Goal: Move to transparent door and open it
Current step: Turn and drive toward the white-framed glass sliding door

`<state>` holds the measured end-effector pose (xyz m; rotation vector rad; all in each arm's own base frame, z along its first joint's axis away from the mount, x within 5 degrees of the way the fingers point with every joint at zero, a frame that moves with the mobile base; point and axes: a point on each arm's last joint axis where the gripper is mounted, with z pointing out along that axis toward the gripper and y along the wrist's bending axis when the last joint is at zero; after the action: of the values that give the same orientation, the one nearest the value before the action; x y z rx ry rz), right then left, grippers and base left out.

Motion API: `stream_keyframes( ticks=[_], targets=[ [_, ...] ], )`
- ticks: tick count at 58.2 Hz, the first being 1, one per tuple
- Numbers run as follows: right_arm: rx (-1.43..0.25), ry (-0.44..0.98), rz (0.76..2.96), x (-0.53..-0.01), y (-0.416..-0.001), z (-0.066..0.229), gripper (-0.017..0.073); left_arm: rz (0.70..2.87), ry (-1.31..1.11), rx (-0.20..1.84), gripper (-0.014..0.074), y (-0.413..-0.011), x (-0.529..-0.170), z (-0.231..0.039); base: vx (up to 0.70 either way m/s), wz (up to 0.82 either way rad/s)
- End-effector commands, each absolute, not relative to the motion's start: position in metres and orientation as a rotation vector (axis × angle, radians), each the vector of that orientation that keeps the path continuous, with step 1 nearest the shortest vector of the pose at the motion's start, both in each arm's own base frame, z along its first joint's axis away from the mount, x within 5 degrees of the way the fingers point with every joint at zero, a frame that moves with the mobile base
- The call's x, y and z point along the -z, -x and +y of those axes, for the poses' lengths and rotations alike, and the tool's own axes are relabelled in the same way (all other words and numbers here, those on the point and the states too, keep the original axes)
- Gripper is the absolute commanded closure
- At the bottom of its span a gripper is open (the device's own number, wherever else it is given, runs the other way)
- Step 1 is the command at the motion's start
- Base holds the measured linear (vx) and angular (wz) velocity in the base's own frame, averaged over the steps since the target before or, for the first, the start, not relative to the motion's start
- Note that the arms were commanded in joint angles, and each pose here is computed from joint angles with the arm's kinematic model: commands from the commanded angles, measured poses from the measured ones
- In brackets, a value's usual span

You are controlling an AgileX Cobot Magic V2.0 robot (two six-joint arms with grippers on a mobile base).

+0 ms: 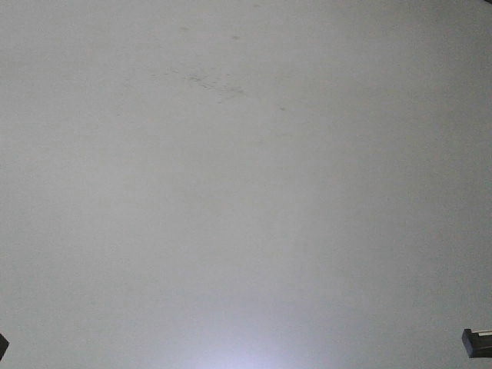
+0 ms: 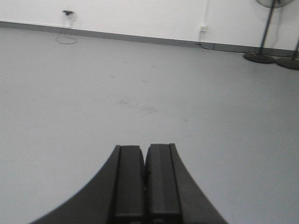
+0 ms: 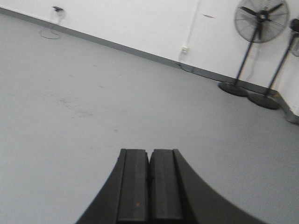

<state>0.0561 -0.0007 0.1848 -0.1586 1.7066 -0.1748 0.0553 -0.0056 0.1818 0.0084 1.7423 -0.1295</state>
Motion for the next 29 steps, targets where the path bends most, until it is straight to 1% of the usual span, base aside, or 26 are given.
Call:
stream_keyframes(
  ticks=[1, 29],
  targets=[
    [0.2, 0.149, 1.618, -0.1915, -0.0558, -0.0017, 0.0565, 1.663, 0.003, 0.139, 0.06, -0.0562, -0.1869, -0.0053, 0.31, 0.48],
    [0.2, 0.149, 1.618, -0.1915, -0.0558, -0.0017, 0.0565, 1.663, 0.003, 0.139, 0.06, -0.0562, -0.1869, -0.0053, 0.33, 0.45]
  ],
)
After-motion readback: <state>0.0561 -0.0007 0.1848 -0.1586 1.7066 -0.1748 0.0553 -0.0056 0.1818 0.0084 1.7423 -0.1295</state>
